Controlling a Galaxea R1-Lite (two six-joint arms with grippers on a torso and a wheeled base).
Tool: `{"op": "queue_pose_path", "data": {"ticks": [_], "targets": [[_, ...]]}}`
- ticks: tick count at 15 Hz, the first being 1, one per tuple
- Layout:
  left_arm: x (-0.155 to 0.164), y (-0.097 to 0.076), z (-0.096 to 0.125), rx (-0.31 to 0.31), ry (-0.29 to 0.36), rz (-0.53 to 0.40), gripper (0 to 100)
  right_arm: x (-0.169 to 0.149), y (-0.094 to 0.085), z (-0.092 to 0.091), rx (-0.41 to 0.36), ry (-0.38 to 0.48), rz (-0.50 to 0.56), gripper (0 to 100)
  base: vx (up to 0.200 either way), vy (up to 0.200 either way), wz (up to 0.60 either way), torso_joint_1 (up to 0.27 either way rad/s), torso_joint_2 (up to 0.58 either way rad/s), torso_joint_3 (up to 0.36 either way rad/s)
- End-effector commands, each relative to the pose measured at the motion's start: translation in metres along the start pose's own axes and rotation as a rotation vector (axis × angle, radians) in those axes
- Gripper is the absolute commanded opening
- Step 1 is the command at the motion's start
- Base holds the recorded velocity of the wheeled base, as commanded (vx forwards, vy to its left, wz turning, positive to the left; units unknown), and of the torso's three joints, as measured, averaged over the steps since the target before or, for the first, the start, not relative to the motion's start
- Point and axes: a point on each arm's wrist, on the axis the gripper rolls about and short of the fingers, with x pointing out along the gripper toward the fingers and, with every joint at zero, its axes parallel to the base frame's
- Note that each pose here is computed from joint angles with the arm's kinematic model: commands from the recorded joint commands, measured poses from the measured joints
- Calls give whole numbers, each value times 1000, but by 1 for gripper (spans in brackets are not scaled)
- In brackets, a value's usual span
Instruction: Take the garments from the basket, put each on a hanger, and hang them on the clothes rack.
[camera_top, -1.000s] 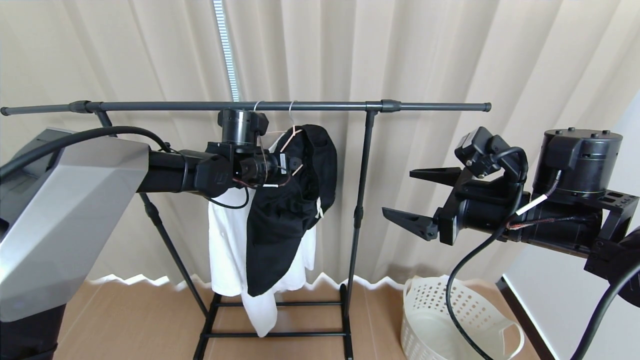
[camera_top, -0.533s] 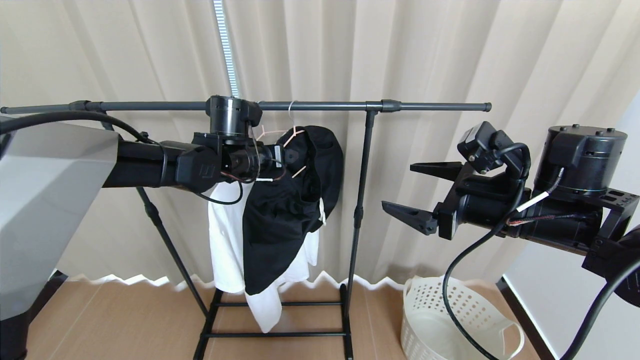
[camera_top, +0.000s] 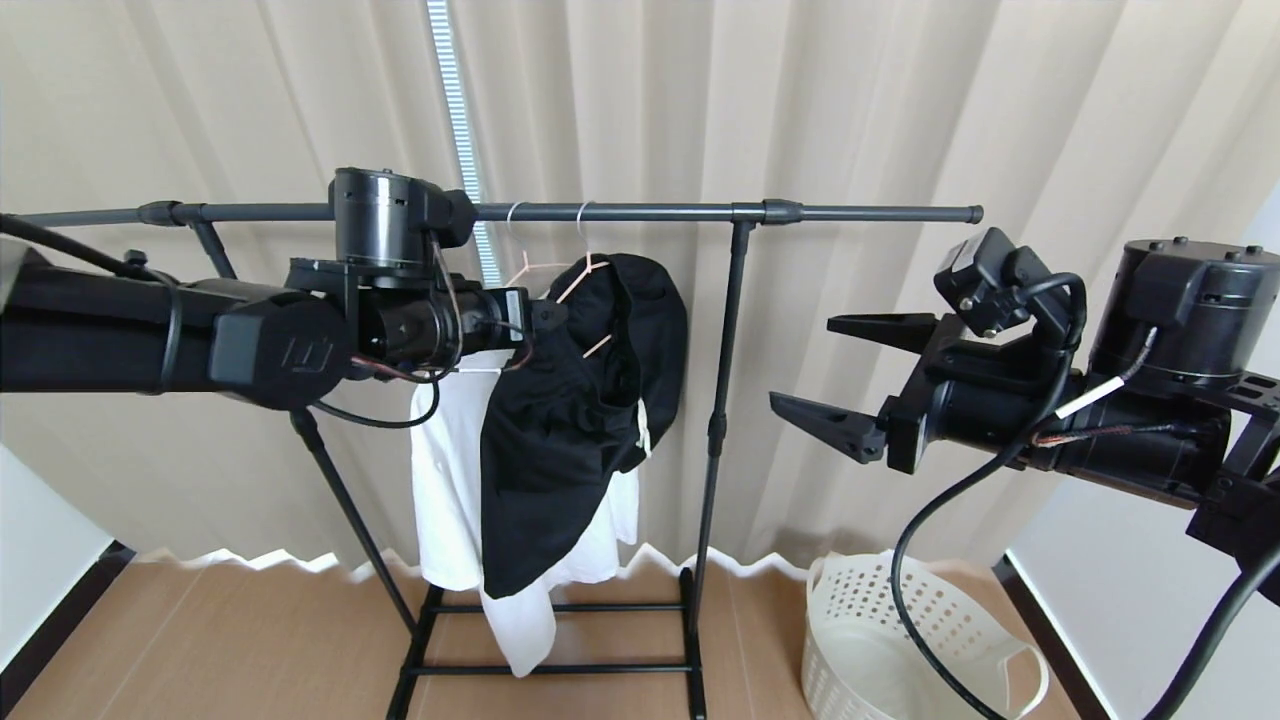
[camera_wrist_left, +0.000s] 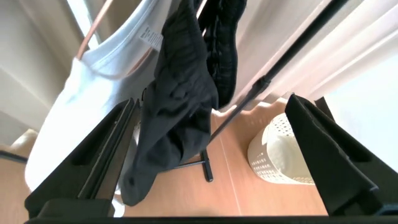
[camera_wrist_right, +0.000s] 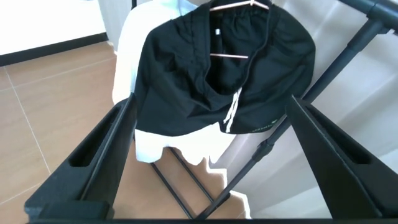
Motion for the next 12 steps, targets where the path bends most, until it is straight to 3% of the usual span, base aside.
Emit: {"op": "queue_pose_path", "data": {"ticks": [1, 3, 5, 8, 11, 12], "targets": [[-63, 6, -11, 0, -102, -17, 100, -20, 4, 20, 1, -63, -17, 100, 0, 0, 0, 0, 0, 0], [-87, 10, -23, 31, -148, -22, 100, -36, 6, 33, 24, -104, -51, 100, 0, 0, 0, 0, 0, 0], [-132, 22, -42, 152, -154, 3, 100, -57, 19, 34, 37, -88, -155, 100, 0, 0, 0, 0, 0, 0], [-182, 29, -80, 158, -130, -10, 100, -107, 50, 32, 33, -101, -241, 100, 0, 0, 0, 0, 0, 0], [-245, 37, -128, 168, -157, -129, 100, -168, 83, 30, 47, -48, -246, 100, 0, 0, 0, 0, 0, 0], [-253, 38, -136, 169, -155, -141, 100, -177, 86, 29, 53, -46, -237, 100, 0, 0, 0, 0, 0, 0]]}}
